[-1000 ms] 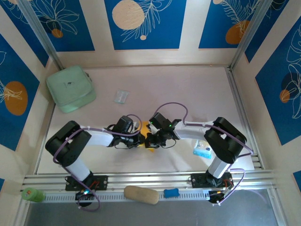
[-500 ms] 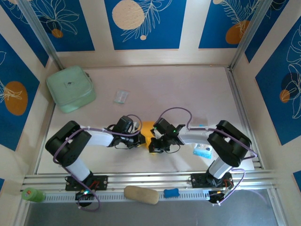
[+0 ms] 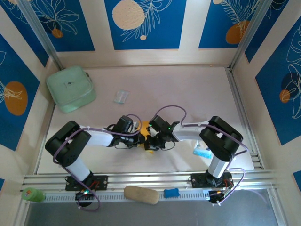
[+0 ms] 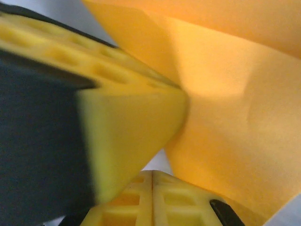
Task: Fold a paper plane with a square sheet of paper (pick it up from the middle)
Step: Third fold the triangle at the center of the table.
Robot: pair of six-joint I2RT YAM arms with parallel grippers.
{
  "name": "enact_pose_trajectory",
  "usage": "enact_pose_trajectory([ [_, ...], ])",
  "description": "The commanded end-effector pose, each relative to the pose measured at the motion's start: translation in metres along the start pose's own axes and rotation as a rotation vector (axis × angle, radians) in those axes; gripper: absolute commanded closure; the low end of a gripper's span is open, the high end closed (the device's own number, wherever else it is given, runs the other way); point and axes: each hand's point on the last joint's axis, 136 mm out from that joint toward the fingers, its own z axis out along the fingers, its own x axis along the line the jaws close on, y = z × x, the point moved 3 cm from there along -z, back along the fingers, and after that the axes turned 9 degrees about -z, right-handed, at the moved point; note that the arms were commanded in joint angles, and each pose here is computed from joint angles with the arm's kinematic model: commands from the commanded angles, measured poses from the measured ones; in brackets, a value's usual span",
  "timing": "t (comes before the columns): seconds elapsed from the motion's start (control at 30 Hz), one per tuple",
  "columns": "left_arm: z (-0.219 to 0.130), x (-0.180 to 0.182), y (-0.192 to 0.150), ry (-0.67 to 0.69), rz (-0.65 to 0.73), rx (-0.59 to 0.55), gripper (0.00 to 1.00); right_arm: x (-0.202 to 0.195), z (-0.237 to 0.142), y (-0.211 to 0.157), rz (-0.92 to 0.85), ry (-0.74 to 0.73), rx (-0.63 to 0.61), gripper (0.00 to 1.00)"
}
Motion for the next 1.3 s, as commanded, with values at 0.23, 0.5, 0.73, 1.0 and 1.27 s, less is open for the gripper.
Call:
enact_pose_trajectory([
  [0.23,0.002,0.022,-0.006,0.092,-0.037,0.007,0.94,-0.015,-0.005,-0.047,0.053,0.013,0.057,0.94],
  [0.5,0.001,0.023,-0.007,0.090,-0.036,0.003,0.94,-0.012,-0.019,-0.064,0.067,0.037,0.041,0.94],
  [0.73,-0.001,0.020,-0.006,0.082,-0.030,-0.006,0.94,0.020,-0.044,-0.019,0.001,0.095,-0.087,0.94],
  [1.0,-0.001,0.019,-0.007,0.073,-0.033,-0.004,0.94,-0.001,-0.009,0.001,0.068,0.044,-0.027,0.95],
  [1.27,0.000,0.020,-0.005,0.081,-0.033,-0.010,0.94,-0.021,-0.005,-0.058,0.122,0.060,0.050,0.96],
])
